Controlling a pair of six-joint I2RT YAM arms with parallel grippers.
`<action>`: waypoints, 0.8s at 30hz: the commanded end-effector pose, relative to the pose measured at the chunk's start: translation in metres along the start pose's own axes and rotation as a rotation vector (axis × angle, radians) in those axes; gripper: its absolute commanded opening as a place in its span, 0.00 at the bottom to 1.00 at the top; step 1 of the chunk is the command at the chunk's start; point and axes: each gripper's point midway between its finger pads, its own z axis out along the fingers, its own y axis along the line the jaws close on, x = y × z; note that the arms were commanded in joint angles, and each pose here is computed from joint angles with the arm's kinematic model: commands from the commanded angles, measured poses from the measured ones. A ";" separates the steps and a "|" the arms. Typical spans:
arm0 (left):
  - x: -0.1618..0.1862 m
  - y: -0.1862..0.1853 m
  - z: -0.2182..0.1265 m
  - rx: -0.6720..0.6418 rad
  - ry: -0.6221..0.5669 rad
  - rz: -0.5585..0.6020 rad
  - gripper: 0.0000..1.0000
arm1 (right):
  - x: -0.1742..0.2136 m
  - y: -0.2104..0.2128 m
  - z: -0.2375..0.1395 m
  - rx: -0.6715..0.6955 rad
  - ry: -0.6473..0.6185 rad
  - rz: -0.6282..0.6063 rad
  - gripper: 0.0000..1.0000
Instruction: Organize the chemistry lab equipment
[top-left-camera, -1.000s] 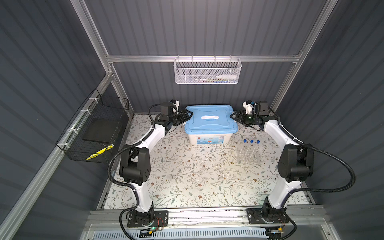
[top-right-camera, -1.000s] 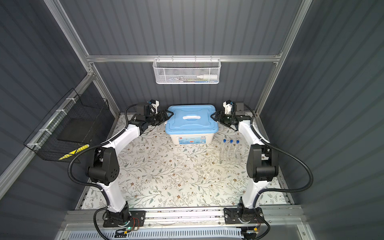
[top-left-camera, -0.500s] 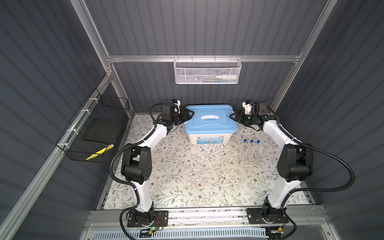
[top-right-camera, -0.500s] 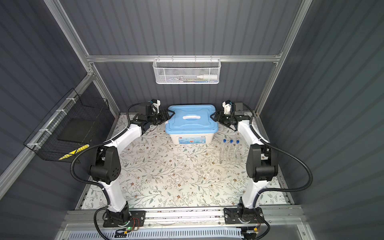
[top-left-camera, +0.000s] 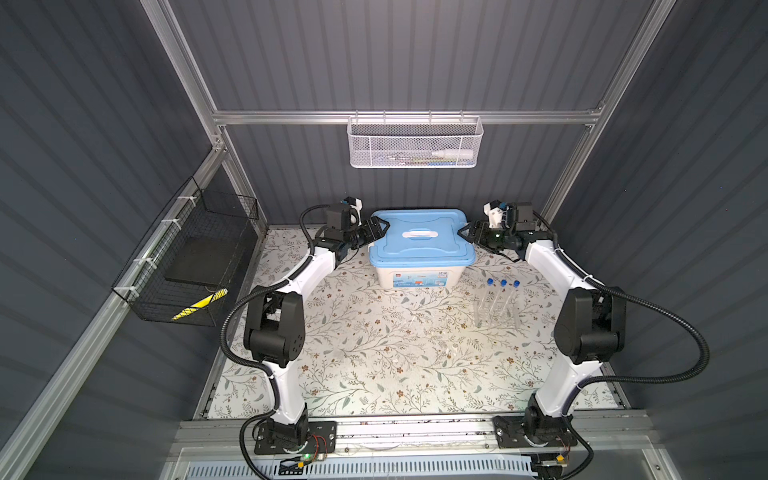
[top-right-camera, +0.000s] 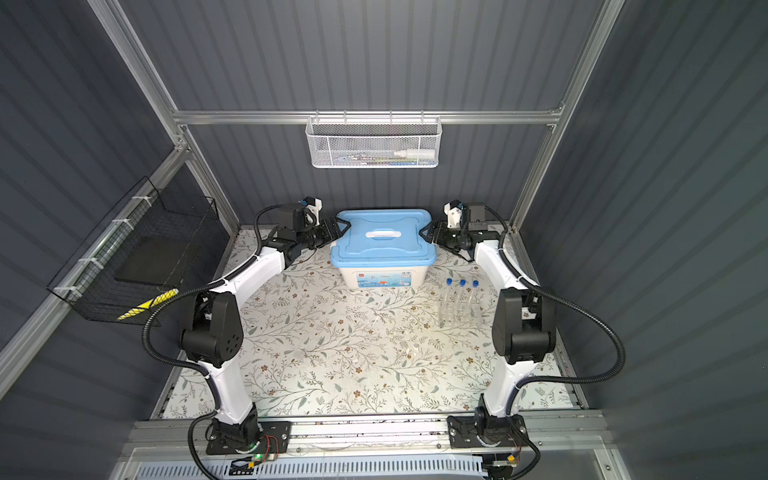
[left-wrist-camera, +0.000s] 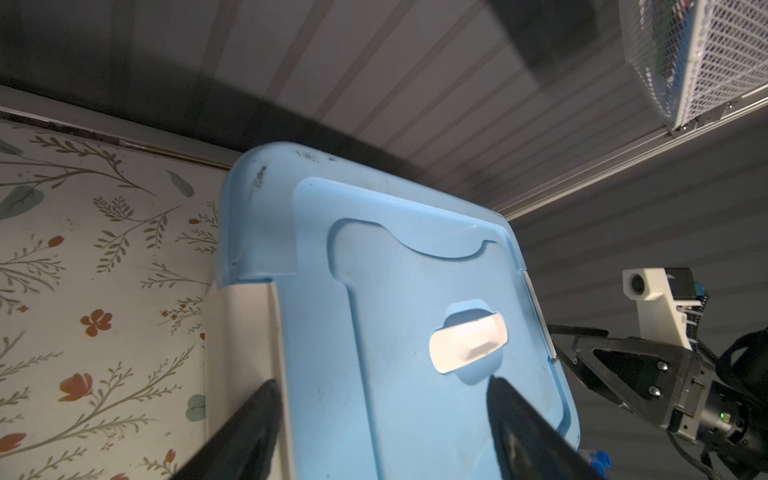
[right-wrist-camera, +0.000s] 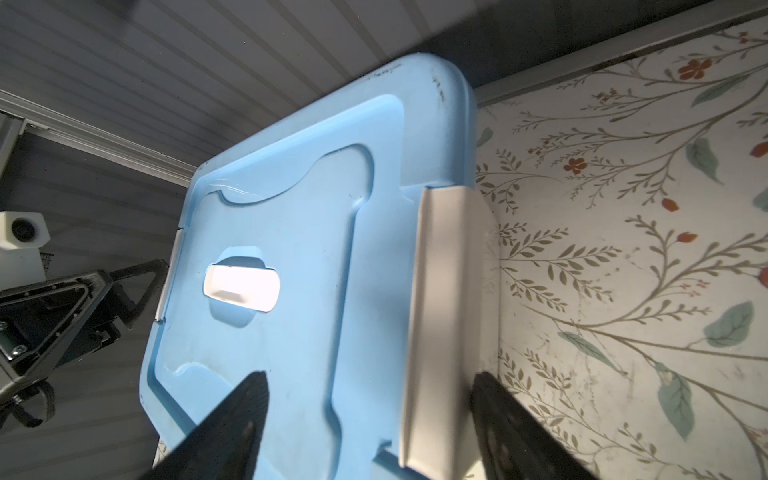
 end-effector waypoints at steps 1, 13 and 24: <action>0.035 -0.012 -0.003 -0.007 0.130 -0.005 0.85 | -0.007 0.022 -0.013 -0.034 -0.018 -0.043 0.86; -0.016 0.023 -0.086 -0.261 -0.110 0.140 1.00 | -0.031 -0.032 -0.101 0.205 -0.252 -0.119 0.99; 0.008 0.123 -0.148 -0.720 -0.191 0.213 1.00 | -0.002 -0.124 -0.169 0.623 -0.473 -0.169 0.99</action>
